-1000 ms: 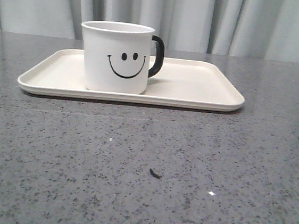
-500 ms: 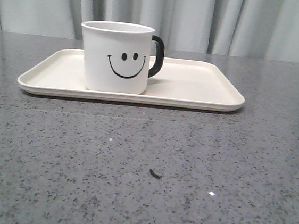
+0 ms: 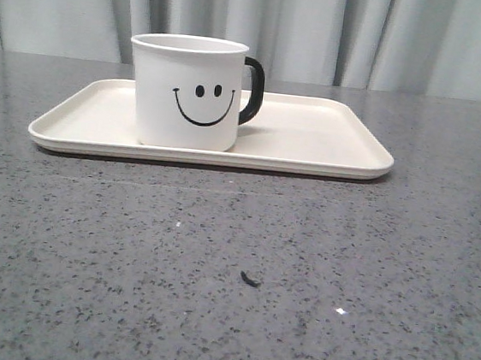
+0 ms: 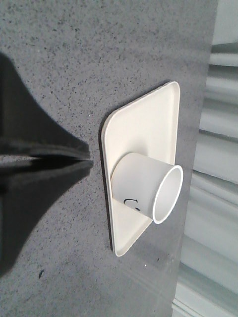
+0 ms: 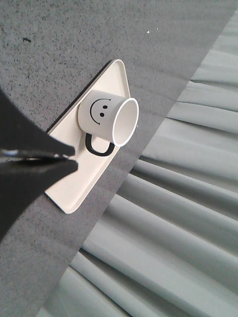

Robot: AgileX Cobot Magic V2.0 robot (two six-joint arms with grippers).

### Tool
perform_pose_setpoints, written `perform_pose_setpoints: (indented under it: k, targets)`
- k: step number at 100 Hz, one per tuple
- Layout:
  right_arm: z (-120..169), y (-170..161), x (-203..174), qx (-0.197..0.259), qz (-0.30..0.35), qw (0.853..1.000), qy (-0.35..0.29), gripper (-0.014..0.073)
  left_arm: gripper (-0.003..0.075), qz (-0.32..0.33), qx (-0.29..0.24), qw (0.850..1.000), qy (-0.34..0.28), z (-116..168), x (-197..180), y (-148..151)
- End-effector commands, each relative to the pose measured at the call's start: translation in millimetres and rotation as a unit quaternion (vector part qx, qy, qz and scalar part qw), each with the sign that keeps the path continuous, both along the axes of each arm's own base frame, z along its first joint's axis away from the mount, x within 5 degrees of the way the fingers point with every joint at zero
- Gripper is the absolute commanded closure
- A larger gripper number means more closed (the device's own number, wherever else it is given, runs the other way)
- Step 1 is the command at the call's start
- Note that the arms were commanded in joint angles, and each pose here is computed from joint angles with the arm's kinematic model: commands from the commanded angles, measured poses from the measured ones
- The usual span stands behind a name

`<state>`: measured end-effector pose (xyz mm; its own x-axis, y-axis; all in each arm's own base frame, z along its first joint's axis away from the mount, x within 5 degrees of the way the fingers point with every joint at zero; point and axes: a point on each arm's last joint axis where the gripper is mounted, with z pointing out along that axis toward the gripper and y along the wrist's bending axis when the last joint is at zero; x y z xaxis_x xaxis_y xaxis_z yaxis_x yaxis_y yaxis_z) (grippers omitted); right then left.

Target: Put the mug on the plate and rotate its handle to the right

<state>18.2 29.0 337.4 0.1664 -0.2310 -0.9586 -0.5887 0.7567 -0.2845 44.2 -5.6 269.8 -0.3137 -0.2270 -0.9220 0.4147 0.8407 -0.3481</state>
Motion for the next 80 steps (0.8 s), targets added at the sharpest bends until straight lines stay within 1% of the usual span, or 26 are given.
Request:
perform_pose_setpoints:
  k: [1,16,24,29,38,44,52,59,80]
  targets:
    - [12.7,-1.7,0.8,0.033,-0.012,0.999,-0.028,0.0655,0.0739,-0.006,-0.008,1.0,-0.026,10.7,-2.1,-2.0]
    - [12.7,-1.7,0.8,0.033,-0.012,0.999,-0.028,0.0655,0.0739,0.009,0.058,0.995,-0.077,13.2,-4.4,-3.1]
    - [12.7,-1.7,0.8,0.033,-0.012,0.999,-0.028,0.0655,0.0739,0.018,0.083,0.992,-0.095,13.1,-5.9,-5.5]
    - [12.7,-1.7,0.8,0.033,-0.012,0.999,-0.028,0.0655,0.0739,0.028,0.081,0.991,-0.106,12.6,-5.6,-7.2]
    - [12.7,-1.7,0.8,0.033,-0.012,0.999,-0.028,0.0655,0.0739,0.05,0.074,0.984,-0.156,11.7,-2.5,-10.6]
    - [12.7,-1.7,0.8,0.033,-0.012,0.999,-0.028,0.0655,0.0739,0.075,0.069,0.973,-0.206,11.1,0.4,-11.1]
    - [12.7,-1.7,0.8,0.033,-0.012,0.999,-0.028,0.0655,0.0739,0.115,0.059,0.959,-0.254,6.5,3.9,-9.2]
    - [12.7,-1.7,0.8,0.033,-0.012,0.999,-0.028,0.0655,0.0739,0.141,0.047,0.953,-0.264,-0.4,6.5,-6.8]
    - [12.7,-1.7,0.8,0.033,-0.012,0.999,-0.028,0.0655,0.0739,0.209,0.058,0.94,-0.265,-29.4,7.4,0.7]
